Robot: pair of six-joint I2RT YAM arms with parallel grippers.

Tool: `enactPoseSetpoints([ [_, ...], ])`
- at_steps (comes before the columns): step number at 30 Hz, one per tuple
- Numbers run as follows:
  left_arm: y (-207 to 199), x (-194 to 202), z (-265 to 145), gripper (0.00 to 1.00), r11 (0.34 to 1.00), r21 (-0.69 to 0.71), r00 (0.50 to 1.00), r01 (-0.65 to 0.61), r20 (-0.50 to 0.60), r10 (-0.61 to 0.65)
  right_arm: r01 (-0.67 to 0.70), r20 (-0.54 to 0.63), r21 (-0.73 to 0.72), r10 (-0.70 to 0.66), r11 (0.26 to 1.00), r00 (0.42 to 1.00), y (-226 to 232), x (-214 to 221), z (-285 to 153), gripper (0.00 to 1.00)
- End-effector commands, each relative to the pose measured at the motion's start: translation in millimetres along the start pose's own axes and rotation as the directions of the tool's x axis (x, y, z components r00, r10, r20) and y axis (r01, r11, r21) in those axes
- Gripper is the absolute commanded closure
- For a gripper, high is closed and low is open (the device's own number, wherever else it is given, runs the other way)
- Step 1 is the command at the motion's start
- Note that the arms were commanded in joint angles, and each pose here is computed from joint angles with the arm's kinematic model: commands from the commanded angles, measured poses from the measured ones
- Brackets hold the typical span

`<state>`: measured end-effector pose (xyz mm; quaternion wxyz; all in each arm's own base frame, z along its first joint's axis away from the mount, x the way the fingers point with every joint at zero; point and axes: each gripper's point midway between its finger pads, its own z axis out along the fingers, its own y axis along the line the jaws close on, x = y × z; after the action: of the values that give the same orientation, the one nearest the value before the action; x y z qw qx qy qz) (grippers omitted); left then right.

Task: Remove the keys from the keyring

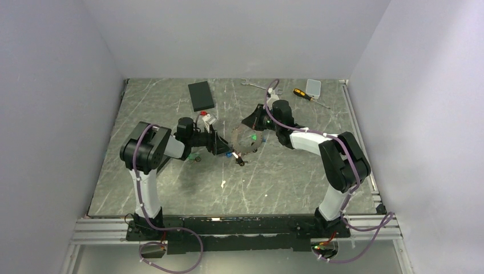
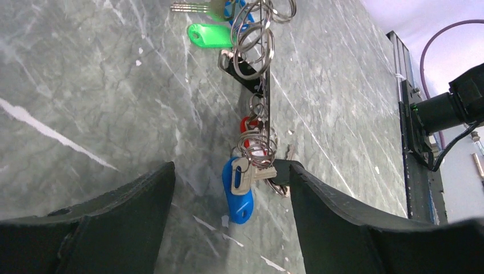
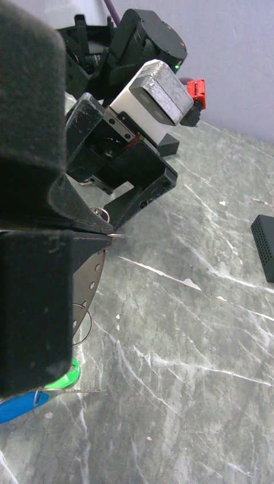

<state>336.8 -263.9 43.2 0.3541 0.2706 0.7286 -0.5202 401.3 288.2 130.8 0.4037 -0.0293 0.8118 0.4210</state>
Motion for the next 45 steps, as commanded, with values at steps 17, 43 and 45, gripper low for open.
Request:
enactPoseSetpoints([
  [17,-19,16,11,0.42,0.984,0.180,0.999,0.017,-0.033,-0.011,0.064,0.098,-0.101,-0.054,0.993,0.994,36,-38,-9,1.00],
  [43,-34,-19,-15,1.00,0.998,0.046,0.993,-0.051,-0.106,0.056,0.112,0.085,-0.078,-0.105,0.991,0.991,15,-30,-17,1.00],
  [45,-34,-20,-19,1.00,0.997,0.023,0.986,-0.073,-0.150,0.075,0.131,0.065,-0.087,-0.126,0.988,0.990,14,-27,-19,1.00],
])
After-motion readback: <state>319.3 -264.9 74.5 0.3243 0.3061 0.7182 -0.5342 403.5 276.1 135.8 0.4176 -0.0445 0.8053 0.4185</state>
